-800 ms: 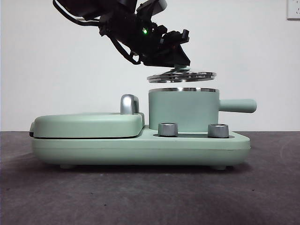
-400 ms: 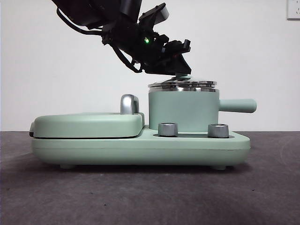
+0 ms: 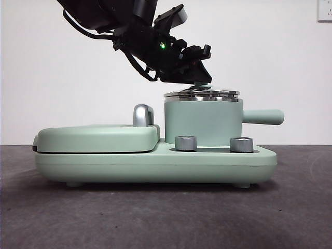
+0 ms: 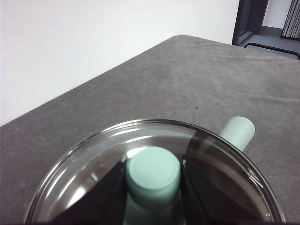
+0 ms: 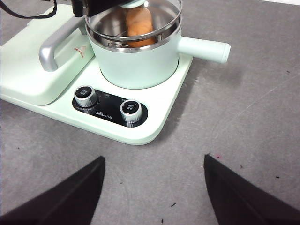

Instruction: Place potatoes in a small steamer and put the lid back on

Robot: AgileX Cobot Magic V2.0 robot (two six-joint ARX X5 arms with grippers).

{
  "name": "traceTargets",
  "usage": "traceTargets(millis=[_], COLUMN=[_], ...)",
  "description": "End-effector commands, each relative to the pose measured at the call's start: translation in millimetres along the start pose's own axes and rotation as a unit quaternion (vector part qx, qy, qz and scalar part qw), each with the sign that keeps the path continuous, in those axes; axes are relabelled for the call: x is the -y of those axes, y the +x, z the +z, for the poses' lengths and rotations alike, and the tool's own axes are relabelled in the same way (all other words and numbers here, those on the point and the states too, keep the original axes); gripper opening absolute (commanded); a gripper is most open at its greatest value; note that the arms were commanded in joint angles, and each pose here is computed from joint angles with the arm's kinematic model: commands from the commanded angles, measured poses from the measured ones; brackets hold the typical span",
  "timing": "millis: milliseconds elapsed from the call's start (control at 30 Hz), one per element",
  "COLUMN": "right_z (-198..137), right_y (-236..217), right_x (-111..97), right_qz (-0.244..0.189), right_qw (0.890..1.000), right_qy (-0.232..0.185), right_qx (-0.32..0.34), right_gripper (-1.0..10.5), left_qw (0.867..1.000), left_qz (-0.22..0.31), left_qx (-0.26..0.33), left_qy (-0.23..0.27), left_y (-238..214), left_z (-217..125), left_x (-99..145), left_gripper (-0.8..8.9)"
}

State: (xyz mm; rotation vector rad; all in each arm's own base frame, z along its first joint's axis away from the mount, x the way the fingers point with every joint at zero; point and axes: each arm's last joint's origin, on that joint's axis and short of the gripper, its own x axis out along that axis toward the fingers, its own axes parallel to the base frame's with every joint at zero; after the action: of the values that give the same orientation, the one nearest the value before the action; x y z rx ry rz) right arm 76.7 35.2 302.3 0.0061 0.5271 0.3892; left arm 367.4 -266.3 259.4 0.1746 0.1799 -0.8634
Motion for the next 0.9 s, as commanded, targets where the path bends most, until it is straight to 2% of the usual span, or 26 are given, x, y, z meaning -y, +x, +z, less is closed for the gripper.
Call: traceTargets(millis=[33, 900], right_z=[0.0, -0.7], right_y=[0.0, -0.1], right_x=[-0.1, 0.5], right_qz=[-0.005, -0.014], right_qw=[1.0, 1.0], right_qy=[0.004, 0.004], right_qx=[-0.003, -0.006], right_gripper=[3.3, 3.3], left_qw=[1.0, 0.999], left_qz=[-0.009, -0.029], left_qx=[0.017, -0.015], left_qy=[0.007, 0.0], left_y=[7.3, 8.2], left_z=[5.4, -2.2], left_x=[2.2, 4.0], left_gripper=[0.14, 0.15])
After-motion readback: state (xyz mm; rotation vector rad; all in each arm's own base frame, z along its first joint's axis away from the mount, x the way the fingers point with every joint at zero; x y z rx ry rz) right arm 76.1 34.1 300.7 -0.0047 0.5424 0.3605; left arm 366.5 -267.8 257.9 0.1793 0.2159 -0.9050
